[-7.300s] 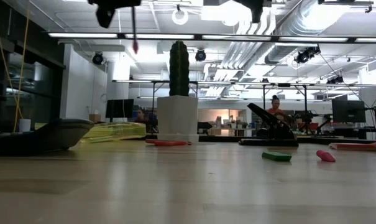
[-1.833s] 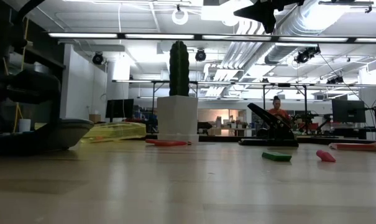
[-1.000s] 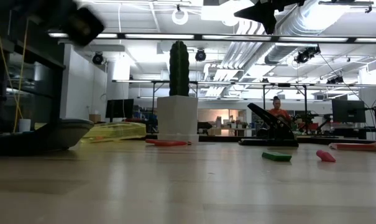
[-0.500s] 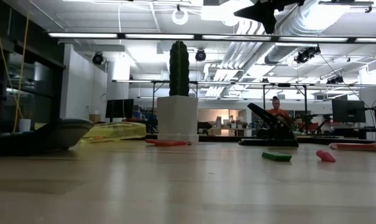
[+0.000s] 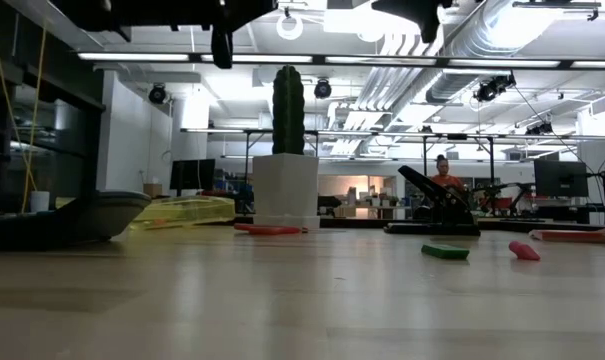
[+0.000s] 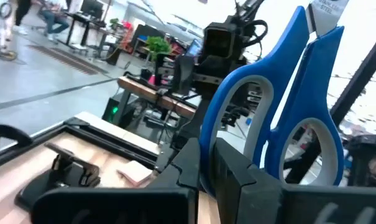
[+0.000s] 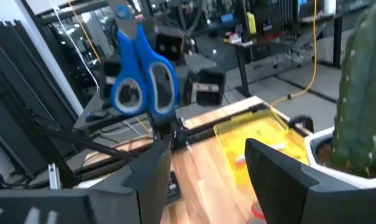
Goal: Pack school essentials
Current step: Put the blue scissors into the transparent yellow supply box
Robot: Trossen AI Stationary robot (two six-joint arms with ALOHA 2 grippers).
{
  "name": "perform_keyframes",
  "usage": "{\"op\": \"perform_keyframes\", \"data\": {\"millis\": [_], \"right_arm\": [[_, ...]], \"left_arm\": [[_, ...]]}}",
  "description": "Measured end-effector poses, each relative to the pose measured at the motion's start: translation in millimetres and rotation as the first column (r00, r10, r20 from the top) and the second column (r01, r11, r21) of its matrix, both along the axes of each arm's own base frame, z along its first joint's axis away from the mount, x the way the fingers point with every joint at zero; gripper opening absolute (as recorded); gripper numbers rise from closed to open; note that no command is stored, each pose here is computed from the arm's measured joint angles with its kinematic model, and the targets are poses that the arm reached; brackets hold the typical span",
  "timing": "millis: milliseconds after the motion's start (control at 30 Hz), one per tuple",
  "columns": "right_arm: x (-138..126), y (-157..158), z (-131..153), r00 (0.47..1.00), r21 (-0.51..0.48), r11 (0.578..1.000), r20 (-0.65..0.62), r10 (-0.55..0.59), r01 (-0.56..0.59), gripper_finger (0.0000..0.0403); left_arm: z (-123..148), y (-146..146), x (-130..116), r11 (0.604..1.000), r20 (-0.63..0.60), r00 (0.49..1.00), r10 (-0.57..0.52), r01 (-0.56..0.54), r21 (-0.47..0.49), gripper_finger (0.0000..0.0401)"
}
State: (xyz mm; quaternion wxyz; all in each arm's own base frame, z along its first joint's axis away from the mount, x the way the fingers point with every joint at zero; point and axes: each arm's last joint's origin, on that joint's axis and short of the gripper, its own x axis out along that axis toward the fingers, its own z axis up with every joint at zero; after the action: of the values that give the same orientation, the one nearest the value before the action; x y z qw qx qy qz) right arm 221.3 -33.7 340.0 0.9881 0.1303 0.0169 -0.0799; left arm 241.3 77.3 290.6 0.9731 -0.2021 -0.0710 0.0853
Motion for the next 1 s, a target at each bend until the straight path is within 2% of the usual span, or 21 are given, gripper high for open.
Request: {"op": "perform_keyframes", "data": {"millis": [433,600,733,900,1000], "right_arm": [[0,0,3,1.0,-0.018,1.0,0.026,0.001,-0.001,0.0199],[0,0,3,1.0,-0.016,1.0,0.026,0.001,-0.001,0.0199],[0,0,3,1.0,-0.001,1.0,0.027,0.001,0.0,0.0199],[0,0,2,1.0,-0.001,1.0,0.026,0.001,-0.001,0.0199],[0,0,1,1.0,0.0,1.0,0.016,-0.004,0.004,0.0199]], "left_arm": [[-2,2,1,1.0,-0.007,1.0,0.014,-0.014,-0.013,0.0008],[-5,16,-8,0.992,-0.06,0.992,0.114,-0.117,-0.05,0.0008],[-8,42,-33,0.956,-0.163,0.955,0.247,-0.268,-0.117,0.0007],[-19,67,-66,0.879,-0.333,0.86,0.387,-0.453,-0.147,0.0007],[-22,71,-77,0.84,-0.378,0.806,0.455,-0.529,-0.118,0.0007]]}}
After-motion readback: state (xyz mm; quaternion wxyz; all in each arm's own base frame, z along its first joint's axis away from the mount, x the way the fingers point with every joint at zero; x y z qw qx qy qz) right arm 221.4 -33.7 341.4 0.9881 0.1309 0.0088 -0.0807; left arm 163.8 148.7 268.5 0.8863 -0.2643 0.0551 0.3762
